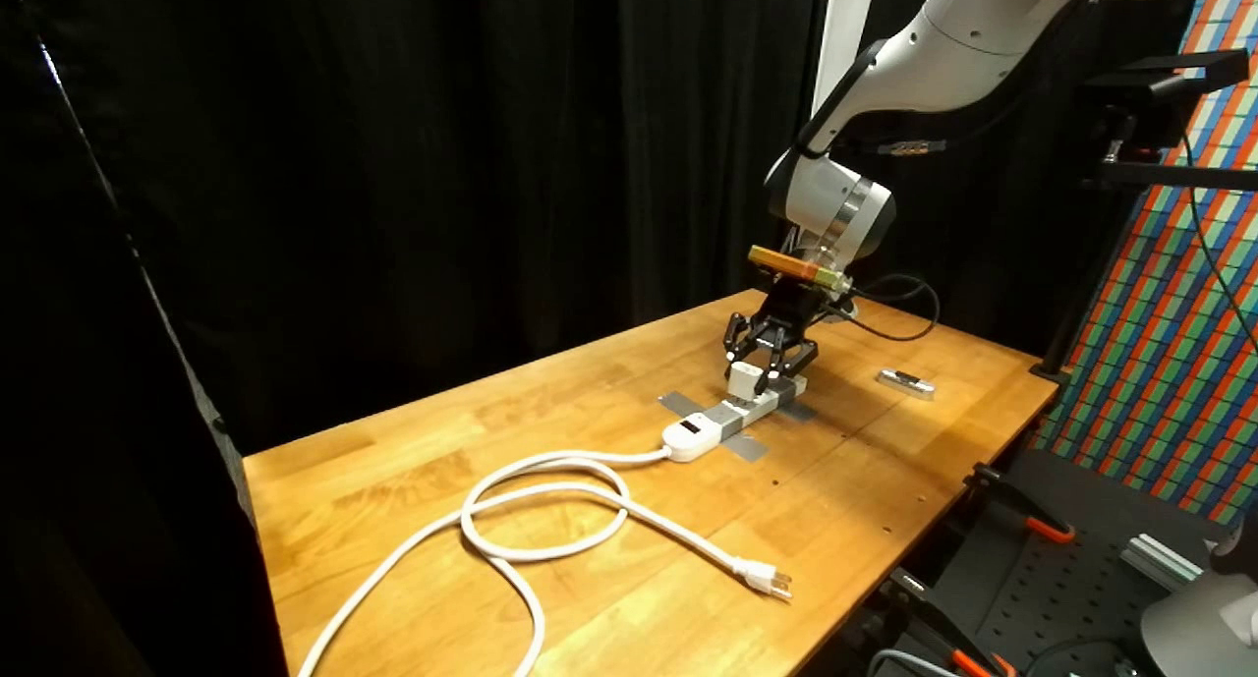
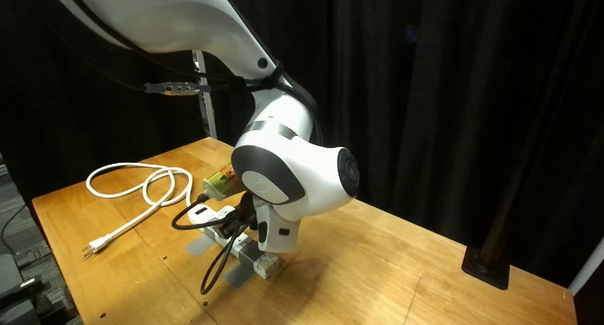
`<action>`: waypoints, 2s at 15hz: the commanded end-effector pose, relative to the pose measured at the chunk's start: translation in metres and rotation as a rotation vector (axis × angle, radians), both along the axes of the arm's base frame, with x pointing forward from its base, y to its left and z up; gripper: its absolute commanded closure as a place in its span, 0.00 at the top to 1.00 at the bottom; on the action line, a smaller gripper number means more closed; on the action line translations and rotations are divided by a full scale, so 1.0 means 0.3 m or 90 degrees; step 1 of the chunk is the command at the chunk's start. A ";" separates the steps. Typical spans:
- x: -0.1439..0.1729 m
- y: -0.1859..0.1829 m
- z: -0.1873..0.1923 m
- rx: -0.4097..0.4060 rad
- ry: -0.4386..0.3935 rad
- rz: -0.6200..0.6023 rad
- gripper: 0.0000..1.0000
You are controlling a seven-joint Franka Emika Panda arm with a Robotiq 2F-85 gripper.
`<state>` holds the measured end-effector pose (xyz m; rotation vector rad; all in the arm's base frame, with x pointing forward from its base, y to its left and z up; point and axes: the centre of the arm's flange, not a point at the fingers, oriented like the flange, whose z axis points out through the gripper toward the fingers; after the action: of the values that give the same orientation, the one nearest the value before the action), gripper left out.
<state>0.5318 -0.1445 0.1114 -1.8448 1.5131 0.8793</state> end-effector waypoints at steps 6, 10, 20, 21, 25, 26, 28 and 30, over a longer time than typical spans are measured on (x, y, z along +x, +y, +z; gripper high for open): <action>0.009 -0.027 -0.033 -0.032 -0.011 -0.008 0.24; 0.000 -0.045 -0.063 -0.047 -0.009 -0.023 0.24; -0.018 -0.002 -0.061 -0.070 -0.010 0.007 0.24; -0.018 0.002 -0.061 -0.086 -0.013 0.015 0.24; 0.002 0.033 -0.033 -0.117 0.005 0.066 0.70; 0.016 0.029 -0.026 -0.113 0.007 0.076 0.75; 0.020 0.028 -0.023 -0.103 0.012 0.094 0.89; 0.022 0.017 -0.021 -0.094 0.017 0.106 1.00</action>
<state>0.5356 -0.1348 0.0999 -2.0830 1.5184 0.8455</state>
